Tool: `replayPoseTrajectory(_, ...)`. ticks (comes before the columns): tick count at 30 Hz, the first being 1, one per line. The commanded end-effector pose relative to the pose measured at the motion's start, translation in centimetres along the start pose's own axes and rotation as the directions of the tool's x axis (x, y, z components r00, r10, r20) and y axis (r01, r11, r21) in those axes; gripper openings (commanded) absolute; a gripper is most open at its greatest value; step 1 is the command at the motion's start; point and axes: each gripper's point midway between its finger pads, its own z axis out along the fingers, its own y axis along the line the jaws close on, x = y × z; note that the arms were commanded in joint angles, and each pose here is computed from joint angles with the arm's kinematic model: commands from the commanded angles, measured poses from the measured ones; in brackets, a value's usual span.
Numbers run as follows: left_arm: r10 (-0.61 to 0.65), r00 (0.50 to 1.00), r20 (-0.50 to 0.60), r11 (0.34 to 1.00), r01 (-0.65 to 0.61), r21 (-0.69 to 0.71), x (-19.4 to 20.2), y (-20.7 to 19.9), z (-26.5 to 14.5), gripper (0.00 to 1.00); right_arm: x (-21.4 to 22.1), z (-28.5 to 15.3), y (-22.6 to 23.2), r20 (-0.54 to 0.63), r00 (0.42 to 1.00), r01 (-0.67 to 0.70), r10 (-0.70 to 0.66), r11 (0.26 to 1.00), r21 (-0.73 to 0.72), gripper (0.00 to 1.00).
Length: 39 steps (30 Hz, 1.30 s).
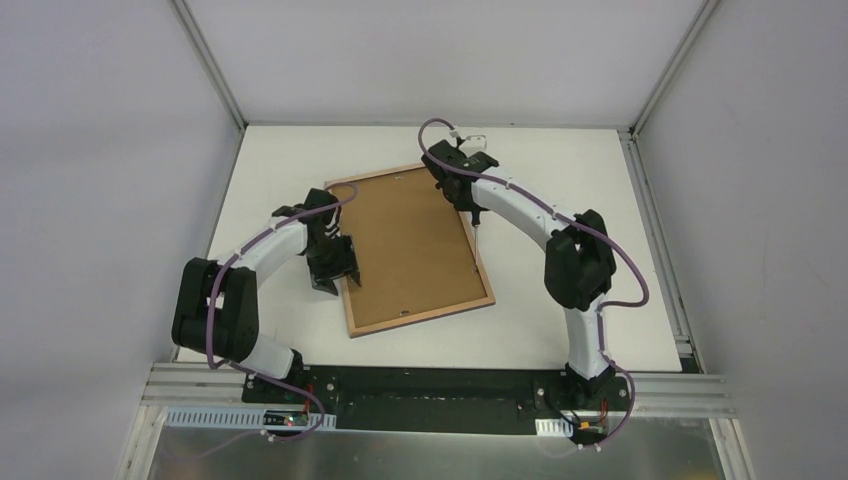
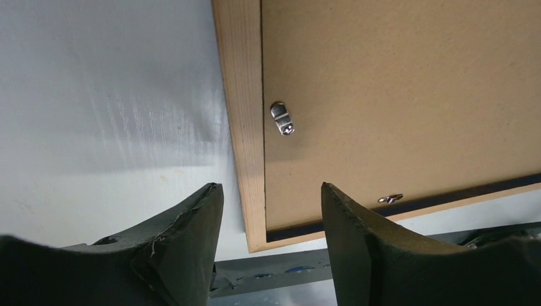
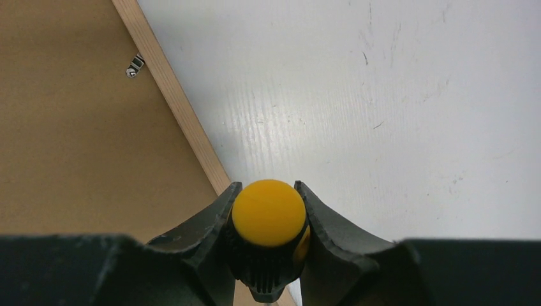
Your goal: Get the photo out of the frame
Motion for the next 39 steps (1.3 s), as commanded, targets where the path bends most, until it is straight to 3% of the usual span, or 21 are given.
replayPoseTrajectory(1,-0.024,0.999,0.023,1.000,0.024,-0.002,0.7,0.2,-0.2,0.59,-1.5,0.2,0.6,0.126,0.987,0.091,-0.094,0.995,0.033,0.00)
replayPoseTrajectory(6,-0.019,1.000,0.008,0.999,0.020,-0.029,0.6,0.7,0.9,0.58,-2.4,0.6,1.8,0.175,0.978,0.115,-0.116,0.993,0.015,0.00)
replayPoseTrajectory(10,-0.020,1.000,-0.007,0.999,0.020,-0.043,0.4,0.9,2.0,0.51,-2.1,0.8,2.8,0.187,0.972,0.143,-0.144,0.990,0.015,0.00)
replayPoseTrajectory(18,-0.031,0.999,-0.027,0.997,0.029,-0.073,0.4,1.4,3.2,0.16,-1.4,1.8,3.1,0.194,0.965,0.170,-0.175,0.985,0.043,0.00)
replayPoseTrajectory(24,-0.034,0.999,-0.029,0.996,0.031,-0.087,0.4,1.7,3.4,0.00,-0.8,2.3,3.1,0.193,0.953,0.223,-0.234,0.972,0.076,0.00)
replayPoseTrajectory(30,-0.067,0.998,-0.012,0.989,0.065,-0.132,0.3,2.5,3.6,0.00,0.9,1.9,2.6,0.189,0.931,0.301,-0.312,0.950,0.087,0.00)
replayPoseTrajectory(39,-0.089,0.996,-0.003,0.986,0.088,-0.144,0.3,2.7,3.6,0.00,2.8,1.3,2.3,0.145,0.958,0.245,-0.248,0.969,0.041,0.00)
